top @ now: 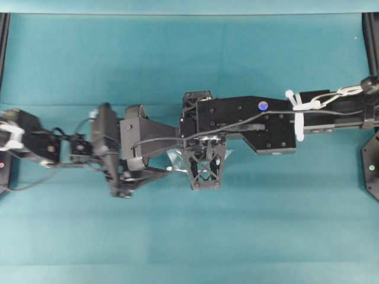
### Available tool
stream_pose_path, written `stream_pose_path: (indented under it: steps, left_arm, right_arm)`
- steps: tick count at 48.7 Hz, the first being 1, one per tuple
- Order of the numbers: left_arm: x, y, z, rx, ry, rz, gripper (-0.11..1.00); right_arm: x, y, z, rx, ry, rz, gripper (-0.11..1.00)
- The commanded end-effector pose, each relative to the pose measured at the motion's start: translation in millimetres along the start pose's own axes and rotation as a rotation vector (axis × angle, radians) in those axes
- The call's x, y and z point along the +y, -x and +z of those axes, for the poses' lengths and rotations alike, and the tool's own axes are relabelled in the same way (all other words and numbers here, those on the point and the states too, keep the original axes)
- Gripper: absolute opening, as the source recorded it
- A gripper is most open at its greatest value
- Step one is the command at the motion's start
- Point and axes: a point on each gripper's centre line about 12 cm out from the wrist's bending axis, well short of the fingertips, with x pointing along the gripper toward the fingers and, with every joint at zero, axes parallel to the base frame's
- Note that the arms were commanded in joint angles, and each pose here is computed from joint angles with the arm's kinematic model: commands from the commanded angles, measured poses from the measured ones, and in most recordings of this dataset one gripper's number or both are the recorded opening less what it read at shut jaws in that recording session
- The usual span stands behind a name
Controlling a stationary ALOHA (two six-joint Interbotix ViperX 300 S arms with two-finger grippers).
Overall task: Hand over the silver zip bag and make it stand upright.
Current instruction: 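Reach the left gripper to the bag's lower edge and close it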
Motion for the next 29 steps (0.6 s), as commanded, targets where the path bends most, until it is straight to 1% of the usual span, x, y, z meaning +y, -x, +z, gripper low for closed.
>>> stream_pose_path:
  steps: [1,17,29]
  left_arm:
    - [-3,-11,7,-0.036,0.0,-0.016,0.84]
    - [-1,-29,0,-0.029,0.0,-0.013,0.84]
    - [0,-41,2,-0.041,0.002,-0.011,0.83]
  right_arm:
    - [1,8,0,-0.022,-0.009,-0.001,0.01]
    - [0,8,1,-0.026,-0.013,0.0,0.01]
    - [0,8,1,-0.028,-0.014,0.001,0.01]
